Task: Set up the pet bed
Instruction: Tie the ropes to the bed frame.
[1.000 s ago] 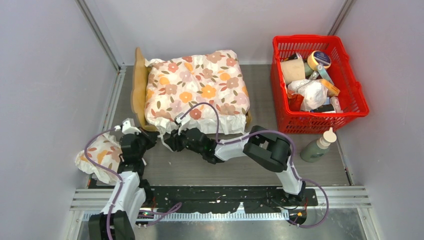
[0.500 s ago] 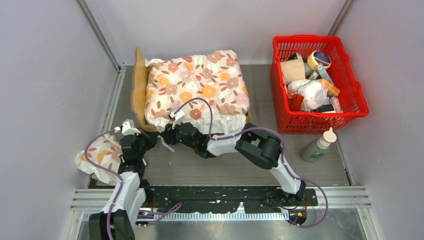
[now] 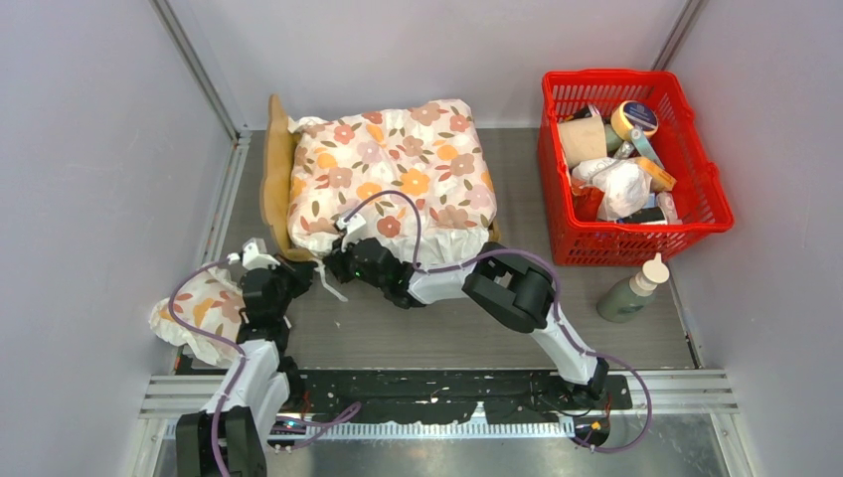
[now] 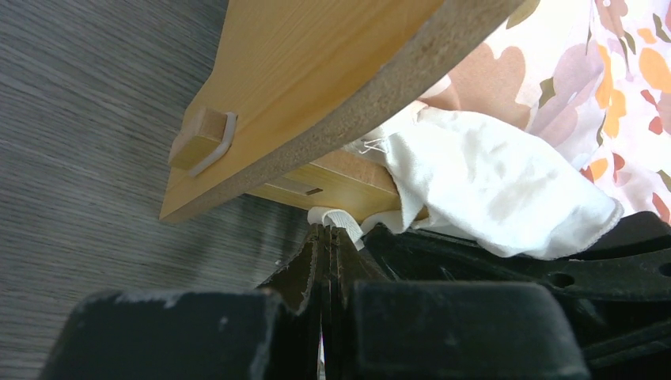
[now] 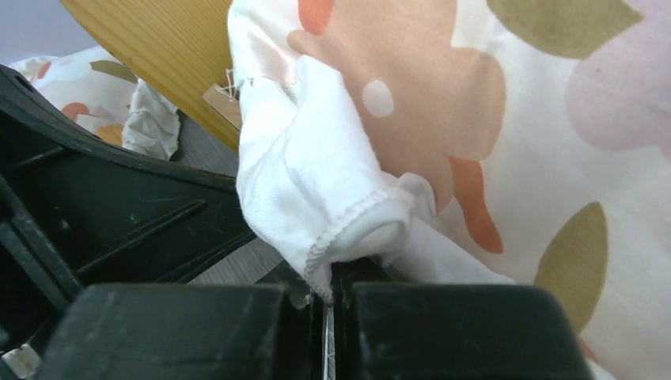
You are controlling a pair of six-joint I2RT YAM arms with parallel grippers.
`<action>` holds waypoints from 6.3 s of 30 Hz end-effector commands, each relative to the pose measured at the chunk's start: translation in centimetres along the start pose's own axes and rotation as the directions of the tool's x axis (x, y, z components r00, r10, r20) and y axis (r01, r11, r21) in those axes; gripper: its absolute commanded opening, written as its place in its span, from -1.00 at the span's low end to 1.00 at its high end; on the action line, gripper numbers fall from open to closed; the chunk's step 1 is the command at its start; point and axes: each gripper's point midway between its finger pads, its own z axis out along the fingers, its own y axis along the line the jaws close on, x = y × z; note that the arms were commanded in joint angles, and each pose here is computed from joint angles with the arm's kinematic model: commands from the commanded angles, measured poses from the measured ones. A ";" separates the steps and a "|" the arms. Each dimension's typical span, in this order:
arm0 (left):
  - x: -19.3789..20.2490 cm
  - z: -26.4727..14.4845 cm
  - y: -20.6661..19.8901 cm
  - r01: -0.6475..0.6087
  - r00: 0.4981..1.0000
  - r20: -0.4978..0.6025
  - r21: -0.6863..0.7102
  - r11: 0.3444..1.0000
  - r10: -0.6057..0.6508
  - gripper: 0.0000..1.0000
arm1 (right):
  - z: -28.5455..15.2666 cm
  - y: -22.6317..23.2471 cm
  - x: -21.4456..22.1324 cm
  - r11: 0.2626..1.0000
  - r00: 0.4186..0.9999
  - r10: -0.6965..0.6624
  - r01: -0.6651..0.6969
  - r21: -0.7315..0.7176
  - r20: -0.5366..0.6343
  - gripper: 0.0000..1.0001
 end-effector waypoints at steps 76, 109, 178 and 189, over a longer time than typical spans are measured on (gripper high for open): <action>-1.4 1.6 -0.8 0.030 0.998 0.056 0.069 0.997 -0.034 -1.00 | -4.9 1.9 -2.2 0.671 0.776 -0.591 0.624 -0.400 0.221 -0.22; -1.3 1.7 -1.1 0.045 0.998 0.040 0.084 0.995 -0.049 -1.00 | -1.2 0.5 -1.0 0.042 0.149 -0.929 0.952 -0.304 0.339 -0.20; 1.6 -0.9 2.2 0.092 0.994 -0.053 -0.104 0.990 -0.098 -0.32 | -2.1 0.2 -9.3 0.296 0.266 -0.899 0.955 0.035 0.349 -0.90; 1.6 -0.1 0.5 0.048 0.996 -0.071 0.016 0.999 -0.047 -0.21 | -3.2 1.0 -11.4 0.350 0.309 -0.876 0.936 0.047 0.370 -0.90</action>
